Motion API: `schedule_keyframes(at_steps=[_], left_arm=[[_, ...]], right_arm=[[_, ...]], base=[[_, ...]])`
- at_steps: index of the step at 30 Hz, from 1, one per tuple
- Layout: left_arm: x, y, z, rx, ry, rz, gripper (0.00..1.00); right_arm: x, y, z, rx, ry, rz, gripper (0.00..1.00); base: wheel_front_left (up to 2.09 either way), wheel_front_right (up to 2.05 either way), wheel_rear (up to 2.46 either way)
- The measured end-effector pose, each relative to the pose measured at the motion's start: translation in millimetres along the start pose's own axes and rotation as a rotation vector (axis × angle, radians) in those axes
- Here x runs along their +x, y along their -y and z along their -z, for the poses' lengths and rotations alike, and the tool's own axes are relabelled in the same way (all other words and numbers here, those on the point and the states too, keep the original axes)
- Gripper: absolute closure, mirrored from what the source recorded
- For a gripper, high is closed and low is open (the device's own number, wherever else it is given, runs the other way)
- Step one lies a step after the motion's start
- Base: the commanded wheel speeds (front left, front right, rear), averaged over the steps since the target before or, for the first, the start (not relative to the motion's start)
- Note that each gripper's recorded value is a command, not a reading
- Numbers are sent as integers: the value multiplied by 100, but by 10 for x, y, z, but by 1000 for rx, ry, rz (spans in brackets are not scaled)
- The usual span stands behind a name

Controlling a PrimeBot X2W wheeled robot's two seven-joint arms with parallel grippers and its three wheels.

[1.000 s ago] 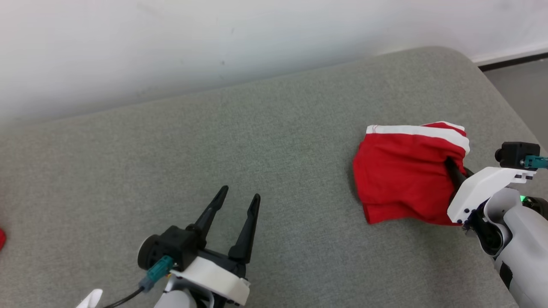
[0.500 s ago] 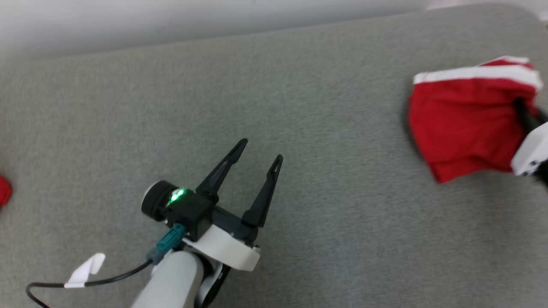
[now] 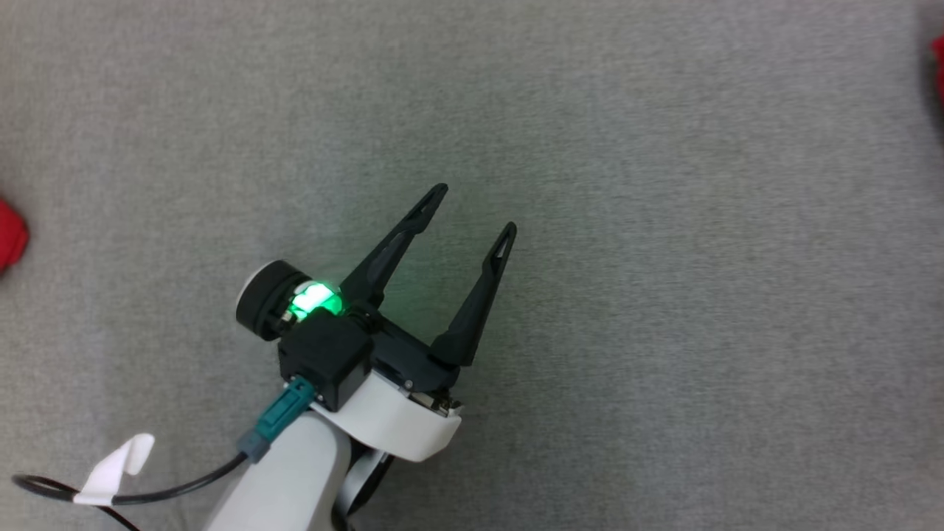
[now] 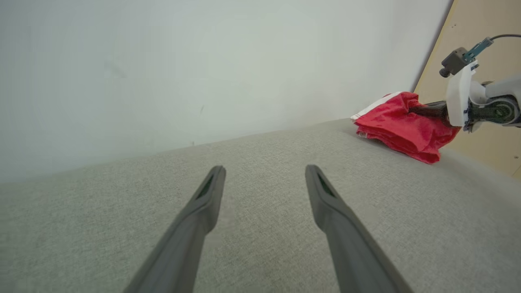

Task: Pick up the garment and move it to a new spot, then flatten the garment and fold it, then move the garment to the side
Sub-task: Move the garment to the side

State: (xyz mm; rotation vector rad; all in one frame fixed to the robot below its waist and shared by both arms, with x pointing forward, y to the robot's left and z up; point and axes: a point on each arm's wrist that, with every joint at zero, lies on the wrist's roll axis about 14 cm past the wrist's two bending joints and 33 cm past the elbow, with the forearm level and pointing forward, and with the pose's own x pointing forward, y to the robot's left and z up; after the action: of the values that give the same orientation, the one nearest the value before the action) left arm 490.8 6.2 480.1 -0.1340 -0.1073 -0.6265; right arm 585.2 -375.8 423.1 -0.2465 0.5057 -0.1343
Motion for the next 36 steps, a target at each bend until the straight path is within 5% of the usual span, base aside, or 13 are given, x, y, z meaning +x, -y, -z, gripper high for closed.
schedule_keyframes(at_steps=[3,5,8,19,36], left_arm=[[-43,-84,51,2,-11,-26,0],[-67,-128,80,4,-20,-39,0],[-80,-144,68,3,-20,-47,0],[-158,-108,-161,18,13,-70,0],[-791,-304,-782,52,86,-280,0]], right_arm=[[118,-54,44,-62,-6,-6,100],[173,-69,12,-99,2,-7,91],[179,-117,26,-90,-5,-9,0],[-172,200,-147,-72,35,58,0],[-1419,-552,-1434,78,570,-189,0]], base=[[0,0,0],[0,0,0],[0,0,0],[0,0,0],[0,0,0]])
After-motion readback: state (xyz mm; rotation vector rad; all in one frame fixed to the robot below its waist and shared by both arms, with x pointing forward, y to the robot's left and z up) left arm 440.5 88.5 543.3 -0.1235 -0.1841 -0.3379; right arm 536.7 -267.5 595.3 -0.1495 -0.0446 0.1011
